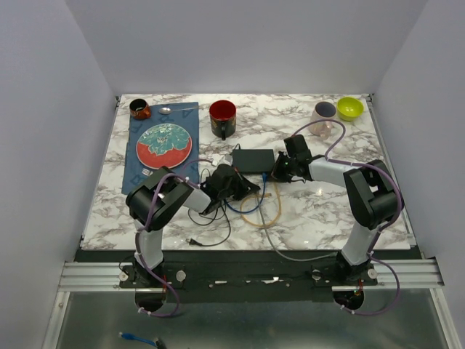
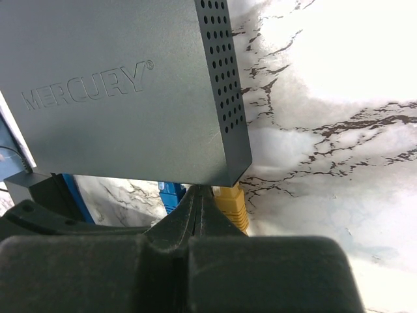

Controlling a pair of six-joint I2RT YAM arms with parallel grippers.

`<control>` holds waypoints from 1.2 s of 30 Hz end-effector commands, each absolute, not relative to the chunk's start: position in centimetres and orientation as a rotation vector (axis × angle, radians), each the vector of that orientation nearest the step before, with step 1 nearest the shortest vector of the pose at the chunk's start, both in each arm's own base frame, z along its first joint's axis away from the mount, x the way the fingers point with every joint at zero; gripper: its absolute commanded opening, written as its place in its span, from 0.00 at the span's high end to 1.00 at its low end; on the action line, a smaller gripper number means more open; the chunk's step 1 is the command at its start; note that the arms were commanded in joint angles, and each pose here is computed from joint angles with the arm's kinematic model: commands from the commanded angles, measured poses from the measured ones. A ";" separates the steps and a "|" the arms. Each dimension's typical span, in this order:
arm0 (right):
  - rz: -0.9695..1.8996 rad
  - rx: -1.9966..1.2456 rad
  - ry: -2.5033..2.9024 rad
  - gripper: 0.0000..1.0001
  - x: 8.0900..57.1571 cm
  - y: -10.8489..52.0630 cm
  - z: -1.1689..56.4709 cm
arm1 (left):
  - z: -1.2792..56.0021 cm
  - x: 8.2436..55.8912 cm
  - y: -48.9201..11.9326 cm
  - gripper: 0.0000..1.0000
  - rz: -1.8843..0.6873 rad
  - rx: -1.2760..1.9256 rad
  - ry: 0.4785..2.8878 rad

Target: Pull the plug from the switch port

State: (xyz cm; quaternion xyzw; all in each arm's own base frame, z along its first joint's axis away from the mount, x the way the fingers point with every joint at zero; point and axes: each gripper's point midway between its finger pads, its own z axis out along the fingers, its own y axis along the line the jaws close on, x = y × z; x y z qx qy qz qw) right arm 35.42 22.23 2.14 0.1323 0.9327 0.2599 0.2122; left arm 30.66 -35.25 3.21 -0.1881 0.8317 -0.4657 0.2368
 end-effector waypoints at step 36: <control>1.244 -0.299 2.136 0.38 21.9 24.3 13.2 | 14.9 39.6 -31.9 1.00 -0.962 -0.317 2.105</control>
